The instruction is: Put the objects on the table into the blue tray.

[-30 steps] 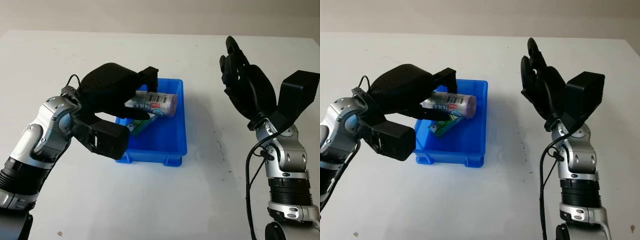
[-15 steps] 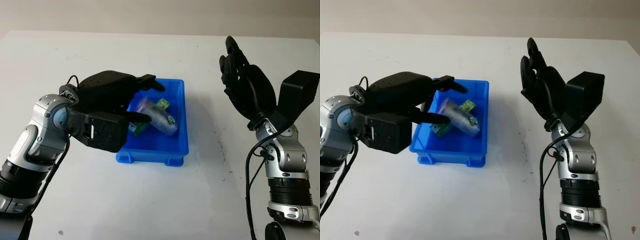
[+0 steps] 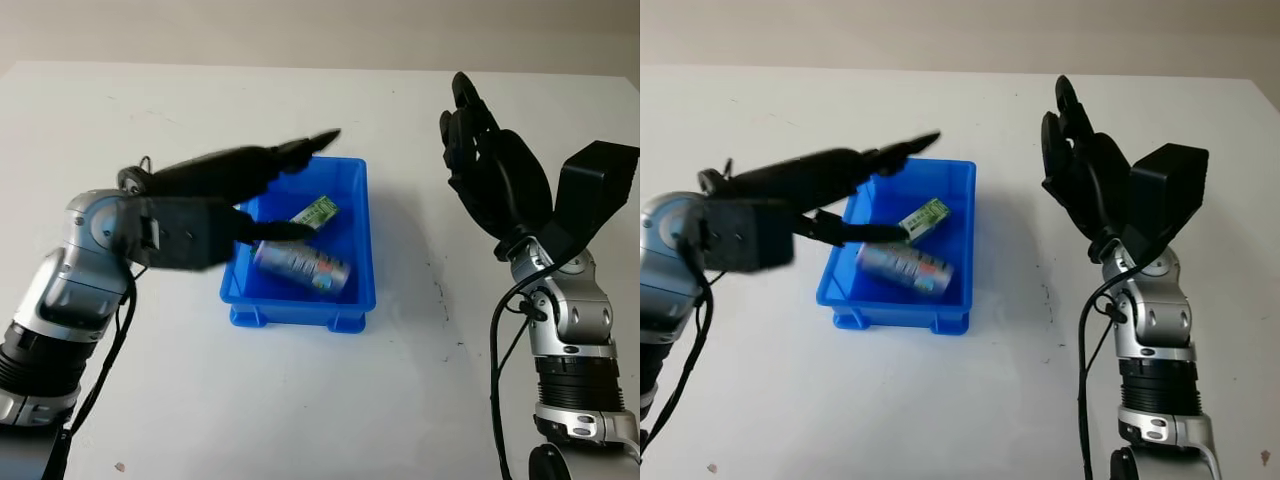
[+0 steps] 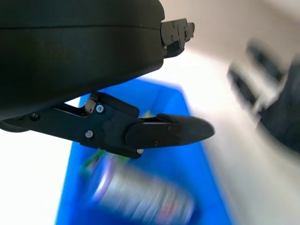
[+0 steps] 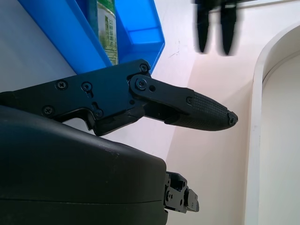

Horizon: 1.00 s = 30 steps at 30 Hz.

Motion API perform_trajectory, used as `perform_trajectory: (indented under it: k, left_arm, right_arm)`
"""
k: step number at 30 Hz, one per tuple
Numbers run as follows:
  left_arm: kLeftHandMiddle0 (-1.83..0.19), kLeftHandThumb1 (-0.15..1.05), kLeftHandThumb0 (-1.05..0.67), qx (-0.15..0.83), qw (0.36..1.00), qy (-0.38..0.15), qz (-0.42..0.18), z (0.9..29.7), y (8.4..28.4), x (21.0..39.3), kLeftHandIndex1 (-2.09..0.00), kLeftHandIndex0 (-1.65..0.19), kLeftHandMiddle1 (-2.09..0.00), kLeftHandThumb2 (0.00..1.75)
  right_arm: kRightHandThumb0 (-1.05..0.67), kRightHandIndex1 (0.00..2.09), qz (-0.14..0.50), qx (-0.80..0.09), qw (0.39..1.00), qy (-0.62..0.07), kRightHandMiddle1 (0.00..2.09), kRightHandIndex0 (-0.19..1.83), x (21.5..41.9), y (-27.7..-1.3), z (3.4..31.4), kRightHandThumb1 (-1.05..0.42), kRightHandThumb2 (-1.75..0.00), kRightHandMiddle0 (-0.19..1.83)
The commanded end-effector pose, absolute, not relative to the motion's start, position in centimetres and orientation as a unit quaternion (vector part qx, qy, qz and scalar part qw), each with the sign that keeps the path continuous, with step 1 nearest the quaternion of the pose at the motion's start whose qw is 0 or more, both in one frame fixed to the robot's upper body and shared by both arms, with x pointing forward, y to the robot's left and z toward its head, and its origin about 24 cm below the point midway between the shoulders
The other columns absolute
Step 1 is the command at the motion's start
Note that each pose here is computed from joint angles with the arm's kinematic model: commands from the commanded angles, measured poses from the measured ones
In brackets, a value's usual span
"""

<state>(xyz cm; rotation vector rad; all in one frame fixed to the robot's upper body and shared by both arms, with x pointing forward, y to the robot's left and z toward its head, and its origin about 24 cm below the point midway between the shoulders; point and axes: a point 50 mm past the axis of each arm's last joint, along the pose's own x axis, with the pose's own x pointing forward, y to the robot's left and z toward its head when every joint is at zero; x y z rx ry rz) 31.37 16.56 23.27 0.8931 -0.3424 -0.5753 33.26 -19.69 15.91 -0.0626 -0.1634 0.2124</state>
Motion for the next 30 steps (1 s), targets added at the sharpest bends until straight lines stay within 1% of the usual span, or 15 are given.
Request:
perform_trajectory:
  k: [1, 3, 5, 8, 10, 13, 17, 20, 27, 30]
  left_arm:
    - [0.19, 1.05, -0.76, 0.397, 0.866, -0.185, -0.242, 24.3, 17.4, 31.4, -0.01, 0.19, -0.01, 0.59]
    - [0.19, 1.05, -0.77, 0.363, 0.885, -0.193, -0.217, 24.4, 18.1, 31.7, -0.01, 0.19, 0.0, 0.61]
    - [0.19, 1.05, -0.77, 0.283, 0.919, -0.202, -0.185, 24.3, 19.4, 31.8, 0.0, 0.19, 0.0, 0.61]
    - [0.19, 1.05, -0.77, 0.221, 0.939, -0.209, -0.159, 23.9, 20.6, 31.6, 0.0, 0.19, 0.0, 0.61]
    - [0.19, 1.05, -0.75, 0.184, 0.948, -0.211, -0.148, 23.3, 21.3, 31.3, 0.0, 0.19, 0.0, 0.64]
    - [0.19, 1.05, -0.74, 0.133, 0.964, -0.211, -0.092, 21.6, 22.4, 30.8, 0.0, 0.19, 0.0, 0.69]
    - [0.19, 1.05, -0.77, 0.094, 0.974, -0.202, -0.037, 19.7, 23.0, 30.6, 0.0, 0.19, 0.0, 0.67]
    - [0.19, 1.05, -0.78, 0.068, 0.979, -0.192, -0.006, 17.5, 23.3, 30.8, 0.0, 0.19, 0.0, 0.7]
    - [0.19, 1.05, -0.79, 0.049, 0.982, -0.178, 0.023, 15.1, 23.0, 31.5, 0.0, 0.19, 0.0, 0.75]
    - [0.19, 1.05, -0.81, 0.051, 0.984, -0.17, 0.022, 14.6, 23.1, 31.8, 0.0, 0.19, 0.0, 0.74]
  right_arm:
    - [-0.71, 0.0, 0.106, -0.035, 0.989, -0.092, 0.0, -0.19, 33.0, -19.6, 16.1, -1.05, -0.7, -0.19]
    - [-0.71, 0.0, 0.106, -0.037, 0.989, -0.092, 0.0, -0.19, 33.0, -19.6, 16.0, -1.05, -0.7, -0.19]
    - [-0.71, 0.0, 0.106, -0.037, 0.989, -0.092, 0.0, -0.19, 33.0, -19.6, 16.0, -1.05, -0.7, -0.19]
    - [-0.71, 0.0, 0.105, -0.036, 0.989, -0.093, 0.0, -0.19, 33.1, -19.6, 16.0, -1.05, -0.7, -0.19]
    - [-0.71, 0.0, 0.104, -0.035, 0.989, -0.095, 0.0, -0.19, 33.1, -19.5, 15.9, -1.05, -0.7, -0.19]
    - [-0.7, 0.0, 0.106, -0.027, 0.989, -0.096, 0.0, -0.19, 33.1, -19.2, 15.8, -1.05, -0.7, -0.19]
    - [-0.71, 0.0, 0.107, -0.02, 0.99, -0.091, 0.0, -0.19, 33.1, -18.9, 15.6, -1.05, -0.69, -0.19]
    - [-0.72, 0.0, 0.105, -0.016, 0.99, -0.092, 0.0, -0.19, 33.2, -18.5, 15.6, -1.05, -0.7, -0.19]
    - [-0.72, 0.0, 0.102, -0.003, 0.99, -0.096, 0.0, -0.19, 33.3, -18.1, 15.5, -1.05, -0.71, -0.19]
    - [-0.72, 0.0, 0.096, 0.001, 0.991, -0.096, 0.0, -0.19, 33.3, -18.0, 15.4, -1.05, -0.72, -0.19]
